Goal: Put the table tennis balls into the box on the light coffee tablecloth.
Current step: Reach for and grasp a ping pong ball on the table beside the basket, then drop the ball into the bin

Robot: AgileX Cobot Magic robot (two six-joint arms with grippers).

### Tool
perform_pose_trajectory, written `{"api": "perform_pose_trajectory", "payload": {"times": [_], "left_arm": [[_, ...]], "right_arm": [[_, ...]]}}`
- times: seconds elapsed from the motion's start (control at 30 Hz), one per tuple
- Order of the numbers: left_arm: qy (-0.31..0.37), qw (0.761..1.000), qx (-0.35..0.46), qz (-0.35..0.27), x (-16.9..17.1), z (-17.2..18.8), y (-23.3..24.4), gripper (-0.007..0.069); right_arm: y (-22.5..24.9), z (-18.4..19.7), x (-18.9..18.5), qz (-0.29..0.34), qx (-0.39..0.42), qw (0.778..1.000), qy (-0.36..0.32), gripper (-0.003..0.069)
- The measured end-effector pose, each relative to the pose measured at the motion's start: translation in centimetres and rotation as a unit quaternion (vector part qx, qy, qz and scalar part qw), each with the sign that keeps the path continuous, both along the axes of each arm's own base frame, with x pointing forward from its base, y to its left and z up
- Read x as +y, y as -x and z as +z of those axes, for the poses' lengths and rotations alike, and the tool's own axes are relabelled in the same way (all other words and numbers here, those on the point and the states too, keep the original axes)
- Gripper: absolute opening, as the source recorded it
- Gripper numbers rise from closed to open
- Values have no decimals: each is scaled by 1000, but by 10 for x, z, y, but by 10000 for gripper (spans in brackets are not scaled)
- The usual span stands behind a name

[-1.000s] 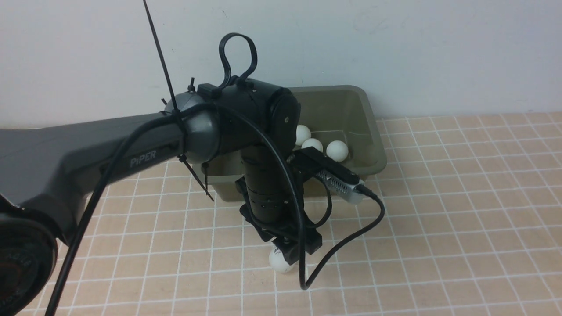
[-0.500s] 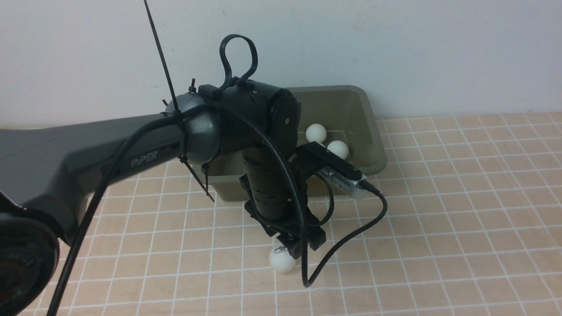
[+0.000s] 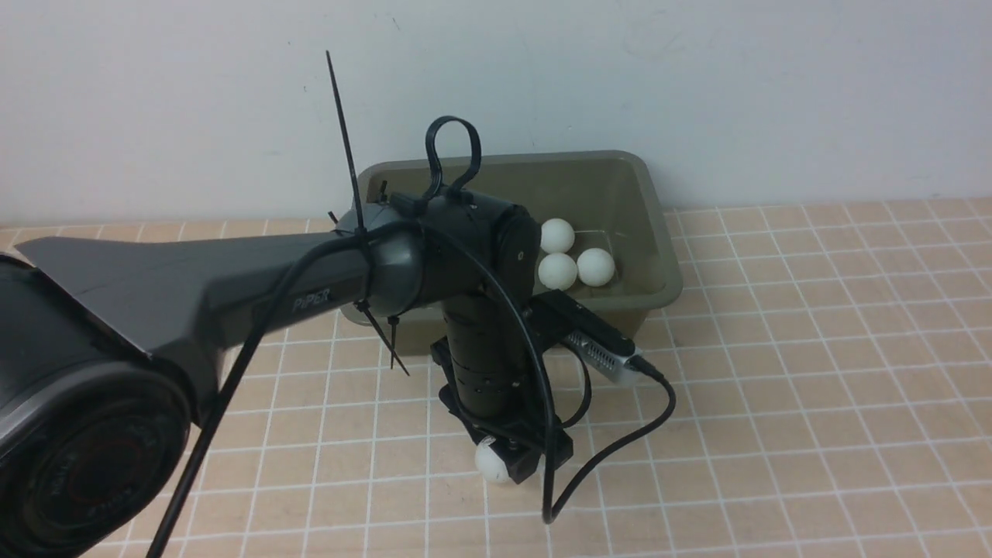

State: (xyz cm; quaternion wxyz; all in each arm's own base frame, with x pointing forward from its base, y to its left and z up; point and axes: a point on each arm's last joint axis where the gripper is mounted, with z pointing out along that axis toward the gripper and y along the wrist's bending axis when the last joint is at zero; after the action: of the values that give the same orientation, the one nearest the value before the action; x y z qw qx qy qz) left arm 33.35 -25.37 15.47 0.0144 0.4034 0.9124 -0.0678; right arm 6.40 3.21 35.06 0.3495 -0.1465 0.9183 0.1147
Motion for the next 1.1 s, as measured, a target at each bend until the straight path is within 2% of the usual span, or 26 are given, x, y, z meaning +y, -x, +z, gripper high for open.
{"api": "perform_pose_trajectory", "payload": {"times": [0.13,0.23,0.43,0.47,0.57,0.73,0.77,0.8,0.9,1.0,1.1], "left_arm": [[-17,1000,20,-8,1,7,1,321],[-23,999,10,-22,-1,28,-6,321],[-22,987,-152,-44,-2,109,-36,321],[-23,986,-158,-45,-2,112,-37,321],[-38,973,-225,-17,18,141,-57,321],[32,961,-249,113,58,140,-94,321],[34,961,-246,118,60,139,-95,321],[67,957,-234,155,71,131,-107,321],[114,953,-201,199,89,111,-126,321],[135,956,-173,195,95,94,-133,321],[140,963,-156,167,92,76,-137,331]], "right_arm": [[0,0,0,0,0,1000,0,-18],[0,0,0,0,0,1000,0,-18],[0,0,0,0,0,1000,0,-18],[0,0,0,0,0,1000,0,-18],[0,0,0,0,0,1000,-1,-18],[0,0,0,0,0,1000,-1,-18],[0,0,0,0,0,1000,-1,-18],[0,0,0,0,0,1000,-1,-18],[0,0,0,0,0,1000,-1,-18],[0,0,0,0,0,1000,-1,-18],[0,0,0,0,0,1000,-1,-18]]}}
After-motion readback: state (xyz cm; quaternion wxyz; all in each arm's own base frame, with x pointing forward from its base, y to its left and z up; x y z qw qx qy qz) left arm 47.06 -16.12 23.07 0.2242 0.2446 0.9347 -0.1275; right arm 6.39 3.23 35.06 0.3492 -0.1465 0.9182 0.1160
